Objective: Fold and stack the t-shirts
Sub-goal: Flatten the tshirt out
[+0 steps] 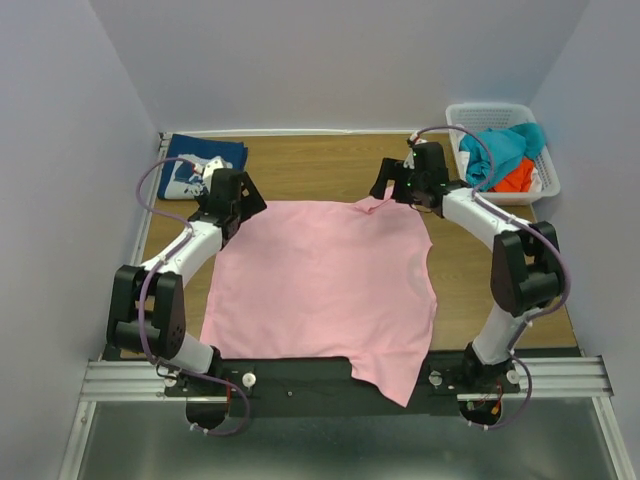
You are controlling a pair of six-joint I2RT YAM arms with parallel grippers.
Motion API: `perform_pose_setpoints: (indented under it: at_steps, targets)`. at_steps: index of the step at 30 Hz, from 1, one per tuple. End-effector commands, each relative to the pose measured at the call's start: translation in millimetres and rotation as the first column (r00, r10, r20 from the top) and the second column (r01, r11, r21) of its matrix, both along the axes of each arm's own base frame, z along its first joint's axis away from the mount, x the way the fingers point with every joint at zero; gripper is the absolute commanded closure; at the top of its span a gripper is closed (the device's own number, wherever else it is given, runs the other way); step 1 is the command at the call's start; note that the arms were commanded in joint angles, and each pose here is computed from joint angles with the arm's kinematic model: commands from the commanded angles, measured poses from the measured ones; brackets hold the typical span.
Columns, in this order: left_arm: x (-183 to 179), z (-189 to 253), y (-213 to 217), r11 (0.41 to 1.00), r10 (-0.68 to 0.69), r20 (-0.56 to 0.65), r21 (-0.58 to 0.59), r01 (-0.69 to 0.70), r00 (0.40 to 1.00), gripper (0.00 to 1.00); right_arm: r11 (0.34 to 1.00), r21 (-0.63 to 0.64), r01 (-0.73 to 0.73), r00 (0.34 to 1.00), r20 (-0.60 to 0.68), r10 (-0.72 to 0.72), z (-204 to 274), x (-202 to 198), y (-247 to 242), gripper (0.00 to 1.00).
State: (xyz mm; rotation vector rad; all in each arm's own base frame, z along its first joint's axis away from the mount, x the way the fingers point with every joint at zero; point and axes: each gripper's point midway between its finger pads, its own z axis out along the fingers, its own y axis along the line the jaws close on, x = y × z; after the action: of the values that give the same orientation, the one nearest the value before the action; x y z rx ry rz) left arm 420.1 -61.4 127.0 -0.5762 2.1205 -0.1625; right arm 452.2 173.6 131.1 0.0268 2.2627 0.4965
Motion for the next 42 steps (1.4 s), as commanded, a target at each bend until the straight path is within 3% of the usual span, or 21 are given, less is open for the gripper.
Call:
perform_pose_setpoints:
  at_steps: [1,14,34,42]
  targets:
    - [-17.5,-9.9,-25.6,0.989,-0.106,0.03,-0.105,0.108,0.994,0.02,0.996,0.032,-0.08,0.991,-0.103,0.083,-40.6,-11.4,34.9,0.0]
    - [-47.9,-52.6,-35.5,0.986,-0.118,-0.028,-0.126,0.113,0.993,0.02,0.999,0.024,-0.045,0.987,-0.154,0.048,-91.6,17.3,53.0,0.0]
    - [-57.2,-87.1,-31.6,0.99,-0.119,-0.1,-0.087,0.11,0.988,0.02,0.999,0.044,-0.022,0.997,-0.078,0.026,-80.7,63.1,66.2,0.0]
    - [-60.3,-87.6,-32.6,0.989,-0.13,-0.103,-0.091,0.121,0.986,0.02,1.0,-0.013,-0.022,0.998,0.064,0.023,-61.1,121.8,73.8,0.0]
